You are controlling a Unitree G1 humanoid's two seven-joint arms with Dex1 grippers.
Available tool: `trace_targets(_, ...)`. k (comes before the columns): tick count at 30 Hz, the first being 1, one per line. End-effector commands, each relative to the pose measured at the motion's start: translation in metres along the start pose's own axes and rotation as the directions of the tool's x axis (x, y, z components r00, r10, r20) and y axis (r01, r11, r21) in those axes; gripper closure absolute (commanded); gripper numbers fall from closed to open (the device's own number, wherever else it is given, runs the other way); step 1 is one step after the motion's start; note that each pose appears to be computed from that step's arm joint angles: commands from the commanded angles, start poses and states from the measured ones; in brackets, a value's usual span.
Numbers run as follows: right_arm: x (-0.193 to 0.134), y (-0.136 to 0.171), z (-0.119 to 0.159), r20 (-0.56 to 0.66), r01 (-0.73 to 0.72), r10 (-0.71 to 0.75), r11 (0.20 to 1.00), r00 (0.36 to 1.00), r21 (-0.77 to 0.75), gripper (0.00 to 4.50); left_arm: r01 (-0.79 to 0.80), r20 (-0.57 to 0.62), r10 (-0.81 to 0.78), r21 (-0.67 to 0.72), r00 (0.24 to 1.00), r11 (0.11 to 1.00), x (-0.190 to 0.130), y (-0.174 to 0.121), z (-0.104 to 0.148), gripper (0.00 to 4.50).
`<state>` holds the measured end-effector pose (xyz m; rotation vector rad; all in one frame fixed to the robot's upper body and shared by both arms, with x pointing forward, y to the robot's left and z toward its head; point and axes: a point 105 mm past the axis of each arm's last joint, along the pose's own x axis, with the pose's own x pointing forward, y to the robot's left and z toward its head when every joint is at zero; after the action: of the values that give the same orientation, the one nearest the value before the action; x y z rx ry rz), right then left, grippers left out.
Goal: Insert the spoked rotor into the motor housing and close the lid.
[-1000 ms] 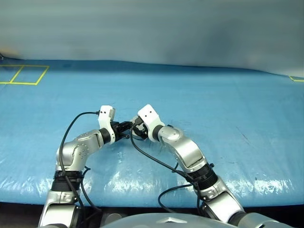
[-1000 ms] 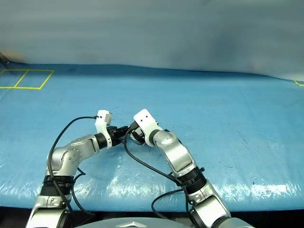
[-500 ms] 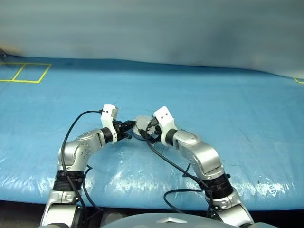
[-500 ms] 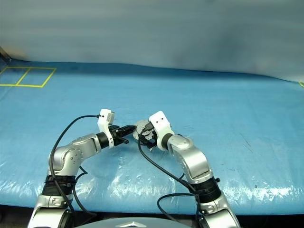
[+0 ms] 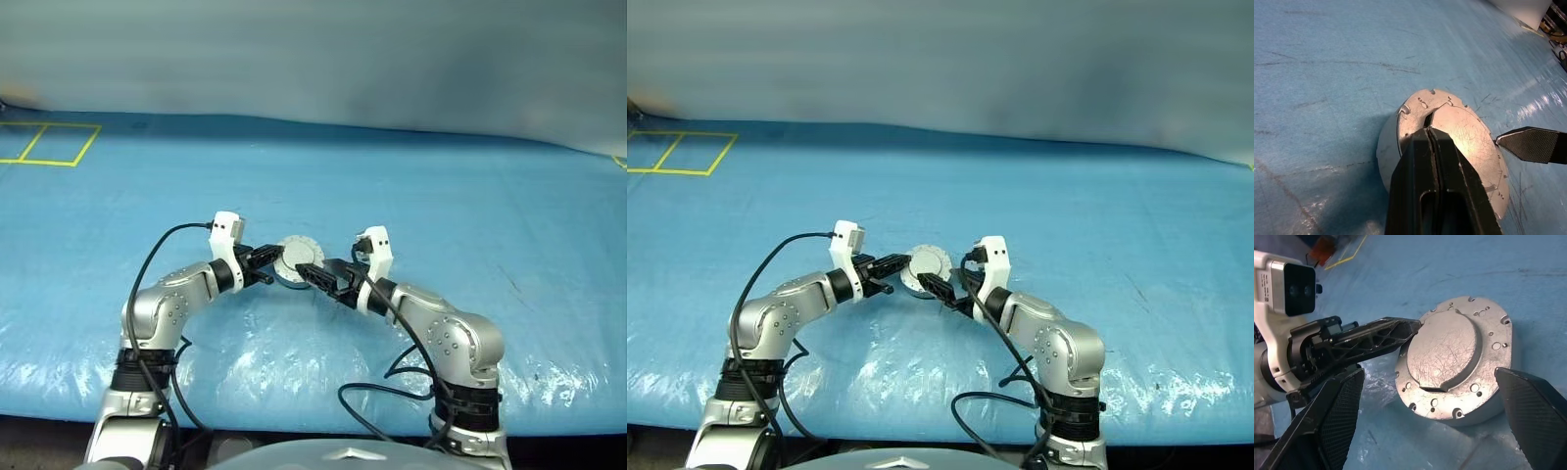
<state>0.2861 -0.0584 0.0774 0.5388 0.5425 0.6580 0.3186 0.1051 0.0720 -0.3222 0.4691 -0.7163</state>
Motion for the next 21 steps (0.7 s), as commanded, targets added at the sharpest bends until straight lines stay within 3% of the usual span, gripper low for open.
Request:
trace_targets(1,0.003,-0.021,-0.015,-0.030,0.110,-0.106,0.980,0.994,0.165,0.01,0.037,-0.048,-0.038,-0.018,0.998,0.999,0.005,-0.008,-0.014,4.50)
trace_targets(7,0.006,-0.020,0.001,0.064,0.065,-0.092,0.938,0.994,0.340,0.01,0.035,-0.048,-0.036,-0.018,0.998,0.999,0.003,-0.008,-0.016,4.50)
trace_targets(21,0.030,0.029,-0.032,-0.064,-0.126,0.182,0.855,0.981,0.503,0.01,0.028,-0.047,-0.029,-0.016,0.998,0.999,0.001,-0.006,-0.016,4.50)
